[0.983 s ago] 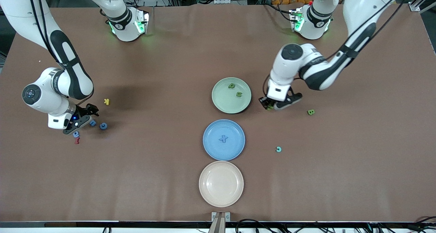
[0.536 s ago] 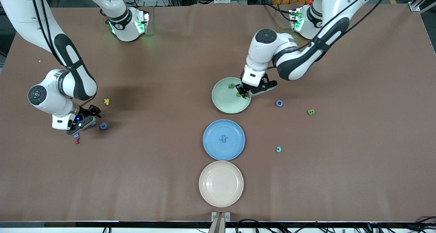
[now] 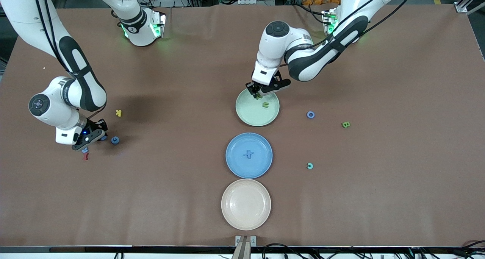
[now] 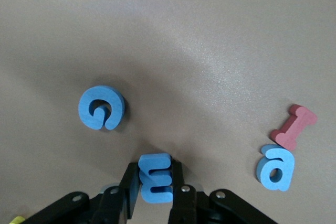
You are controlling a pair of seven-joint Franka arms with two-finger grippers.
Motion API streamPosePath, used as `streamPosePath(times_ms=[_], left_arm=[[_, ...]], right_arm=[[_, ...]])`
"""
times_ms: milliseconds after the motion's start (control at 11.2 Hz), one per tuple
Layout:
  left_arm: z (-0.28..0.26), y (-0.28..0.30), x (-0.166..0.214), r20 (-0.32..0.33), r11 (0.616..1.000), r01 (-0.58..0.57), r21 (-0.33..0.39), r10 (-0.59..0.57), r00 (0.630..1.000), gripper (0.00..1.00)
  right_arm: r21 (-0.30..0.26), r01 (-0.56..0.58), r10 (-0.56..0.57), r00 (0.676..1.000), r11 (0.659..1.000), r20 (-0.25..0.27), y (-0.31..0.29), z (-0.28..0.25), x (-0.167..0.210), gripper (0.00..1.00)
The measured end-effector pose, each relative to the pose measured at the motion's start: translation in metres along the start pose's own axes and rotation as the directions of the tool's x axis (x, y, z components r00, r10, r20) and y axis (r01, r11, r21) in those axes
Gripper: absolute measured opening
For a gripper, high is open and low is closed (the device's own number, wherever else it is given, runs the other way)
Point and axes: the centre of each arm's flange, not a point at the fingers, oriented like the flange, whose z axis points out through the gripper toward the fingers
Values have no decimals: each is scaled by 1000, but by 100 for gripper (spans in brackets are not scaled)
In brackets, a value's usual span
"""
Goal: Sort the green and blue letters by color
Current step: 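Release the N on the plate while the right gripper lifts E, then carry the E to the blue plate while the left gripper lowers to B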
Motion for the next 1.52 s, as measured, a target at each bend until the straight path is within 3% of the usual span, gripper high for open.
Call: streamPosePath(times_ms=[268, 447, 805, 1162, 1341, 1520], left_arm=[[10, -11, 5, -25, 995, 8, 97, -6, 1000, 74], [13, -18, 24, -39, 992, 23, 121, -19, 999, 99], [16, -63, 127, -55, 985, 31, 173, -21, 998, 100], [19, -114, 190, -39, 977, 9, 214, -1, 999, 100], [25, -151, 215, -8, 968, -34, 248, 37, 999, 100], [26, -192, 244, 22, 961, -69, 267, 66, 998, 100]], right_arm=[[3, -12, 12, 1000, 1000, -4, 0, 0, 0, 27], [4, -15, 15, 1000, 1000, -8, 1, -3, 4, 27], [48, -146, 145, 989, 988, 10, -4, -32, 38, 27], [40, -343, 344, 939, 938, -14, -76, -62, 124, 27], [96, -419, 424, 904, 903, -52, -123, -77, 169, 27], [201, -441, 465, 881, 875, -91, -170, -95, 208, 27]])
